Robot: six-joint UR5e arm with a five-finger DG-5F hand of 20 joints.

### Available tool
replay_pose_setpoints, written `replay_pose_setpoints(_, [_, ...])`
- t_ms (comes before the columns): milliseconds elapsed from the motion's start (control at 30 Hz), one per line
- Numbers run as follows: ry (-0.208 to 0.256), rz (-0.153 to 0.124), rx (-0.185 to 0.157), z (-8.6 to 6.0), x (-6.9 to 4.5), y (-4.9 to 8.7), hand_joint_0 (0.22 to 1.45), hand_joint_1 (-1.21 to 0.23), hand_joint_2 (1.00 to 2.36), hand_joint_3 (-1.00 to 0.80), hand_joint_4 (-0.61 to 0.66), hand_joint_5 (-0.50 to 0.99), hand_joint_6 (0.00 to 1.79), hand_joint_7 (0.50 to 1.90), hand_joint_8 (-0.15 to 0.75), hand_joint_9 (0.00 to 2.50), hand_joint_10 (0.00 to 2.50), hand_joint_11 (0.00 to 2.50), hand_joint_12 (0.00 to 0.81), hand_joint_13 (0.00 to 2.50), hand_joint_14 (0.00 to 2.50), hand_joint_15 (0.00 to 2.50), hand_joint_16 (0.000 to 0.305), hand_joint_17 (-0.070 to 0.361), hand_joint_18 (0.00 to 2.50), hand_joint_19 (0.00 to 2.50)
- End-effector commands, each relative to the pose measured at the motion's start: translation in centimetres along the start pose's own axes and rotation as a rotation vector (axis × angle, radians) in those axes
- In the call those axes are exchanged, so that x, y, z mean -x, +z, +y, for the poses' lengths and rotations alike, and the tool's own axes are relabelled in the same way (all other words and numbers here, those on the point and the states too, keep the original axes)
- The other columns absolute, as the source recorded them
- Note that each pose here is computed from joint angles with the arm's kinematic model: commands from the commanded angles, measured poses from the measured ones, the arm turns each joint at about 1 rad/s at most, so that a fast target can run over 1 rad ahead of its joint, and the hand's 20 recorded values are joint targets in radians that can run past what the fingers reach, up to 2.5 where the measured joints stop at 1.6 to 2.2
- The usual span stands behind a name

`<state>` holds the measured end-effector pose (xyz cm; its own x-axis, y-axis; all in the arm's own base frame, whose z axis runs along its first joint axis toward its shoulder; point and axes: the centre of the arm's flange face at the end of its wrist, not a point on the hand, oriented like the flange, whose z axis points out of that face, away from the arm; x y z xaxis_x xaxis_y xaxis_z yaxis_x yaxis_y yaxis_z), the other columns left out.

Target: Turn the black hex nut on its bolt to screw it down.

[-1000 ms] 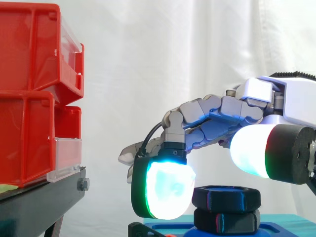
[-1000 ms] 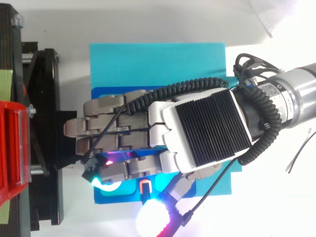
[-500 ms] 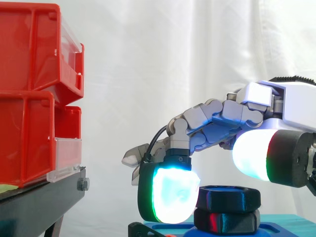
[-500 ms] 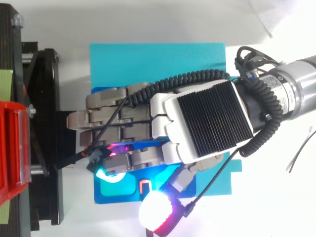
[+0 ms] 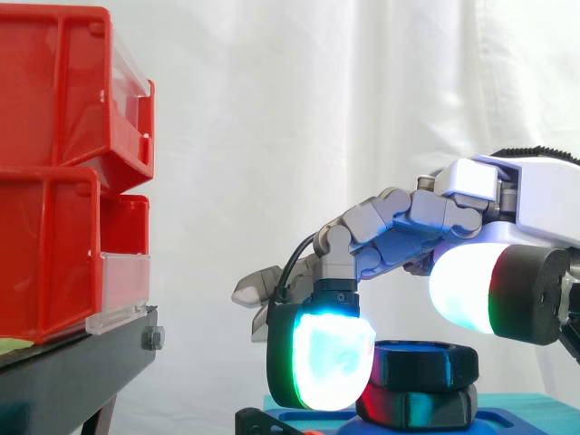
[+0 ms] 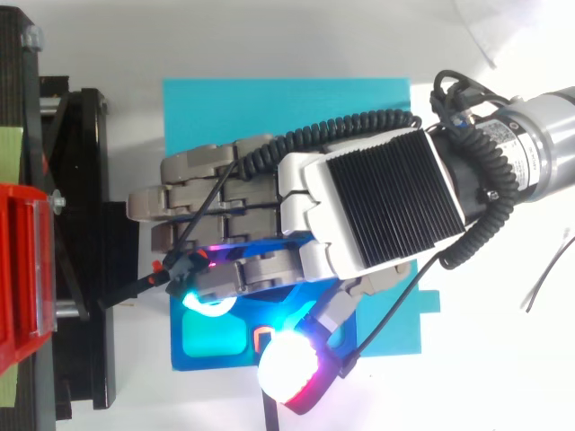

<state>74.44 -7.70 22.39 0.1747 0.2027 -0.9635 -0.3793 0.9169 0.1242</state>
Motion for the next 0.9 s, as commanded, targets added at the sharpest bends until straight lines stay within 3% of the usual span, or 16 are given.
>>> replay_pose_setpoints(0, [-0.001,0.001,-0.002,-0.3,0.0,-0.2,0.49,-0.29,1.00,-0.50,0.21,-0.20,0.83,0.95,0.268,0.63,0.01,0.40,0.312,0.45,0.00,0.06,0.050,0.112,0.45,0.24])
replay_pose_setpoints(867, [-0.005,0.013,0.004,-2.0,0.4,-1.3,0.49,-0.29,1.00,-0.50,0.22,-0.20,0.83,0.95,0.269,0.63,0.01,0.40,0.312,0.44,0.00,0.06,0.050,0.112,0.44,0.24])
